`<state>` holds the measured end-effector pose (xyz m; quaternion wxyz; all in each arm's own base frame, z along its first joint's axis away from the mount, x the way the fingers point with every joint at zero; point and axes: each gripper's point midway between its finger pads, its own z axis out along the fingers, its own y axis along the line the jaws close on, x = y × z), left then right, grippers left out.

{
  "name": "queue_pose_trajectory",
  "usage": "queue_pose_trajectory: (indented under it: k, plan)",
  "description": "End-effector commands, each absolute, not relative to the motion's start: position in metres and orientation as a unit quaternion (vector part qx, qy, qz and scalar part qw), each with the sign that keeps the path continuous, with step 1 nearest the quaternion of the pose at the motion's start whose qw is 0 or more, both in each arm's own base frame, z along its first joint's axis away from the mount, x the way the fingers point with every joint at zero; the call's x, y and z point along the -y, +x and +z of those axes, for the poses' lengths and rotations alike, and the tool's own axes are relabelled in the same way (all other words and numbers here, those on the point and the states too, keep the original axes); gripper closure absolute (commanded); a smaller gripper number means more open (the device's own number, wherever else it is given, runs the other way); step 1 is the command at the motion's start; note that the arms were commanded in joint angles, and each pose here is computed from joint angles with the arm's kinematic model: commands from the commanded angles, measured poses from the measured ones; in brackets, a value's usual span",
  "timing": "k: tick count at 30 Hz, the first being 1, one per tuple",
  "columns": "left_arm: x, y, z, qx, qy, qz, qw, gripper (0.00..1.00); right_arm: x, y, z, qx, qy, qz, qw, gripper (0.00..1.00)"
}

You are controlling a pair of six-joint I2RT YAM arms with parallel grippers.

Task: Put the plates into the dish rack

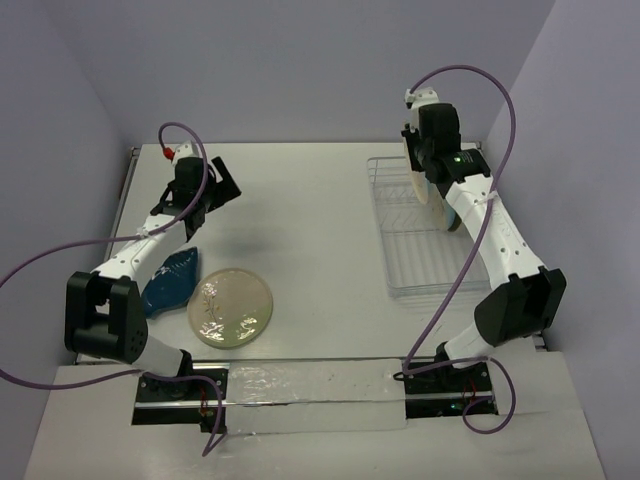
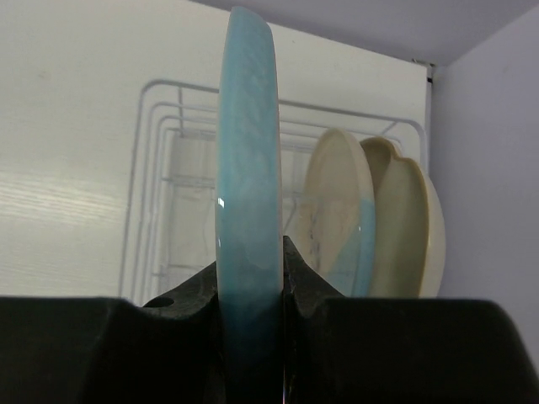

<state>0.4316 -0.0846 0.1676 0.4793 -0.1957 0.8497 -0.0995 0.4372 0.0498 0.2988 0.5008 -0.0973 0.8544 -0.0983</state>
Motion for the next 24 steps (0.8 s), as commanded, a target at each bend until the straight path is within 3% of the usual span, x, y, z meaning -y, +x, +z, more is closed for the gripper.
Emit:
queue_pose_trajectory:
  k: [1, 24]
  plan:
    - [0.087, 0.436, 0.174, -0.845, -0.187, -0.094, 0.492, 0.01, -0.019, 0.454, 0.367, -0.788, -0.054, -0.173, 0.589, 1.00]
    - [0.087, 0.439, 0.168, -0.849, -0.184, -0.081, 0.488, 0.01, -0.001, 0.482, 0.308, -0.814, -0.108, -0.192, 0.537, 1.00]
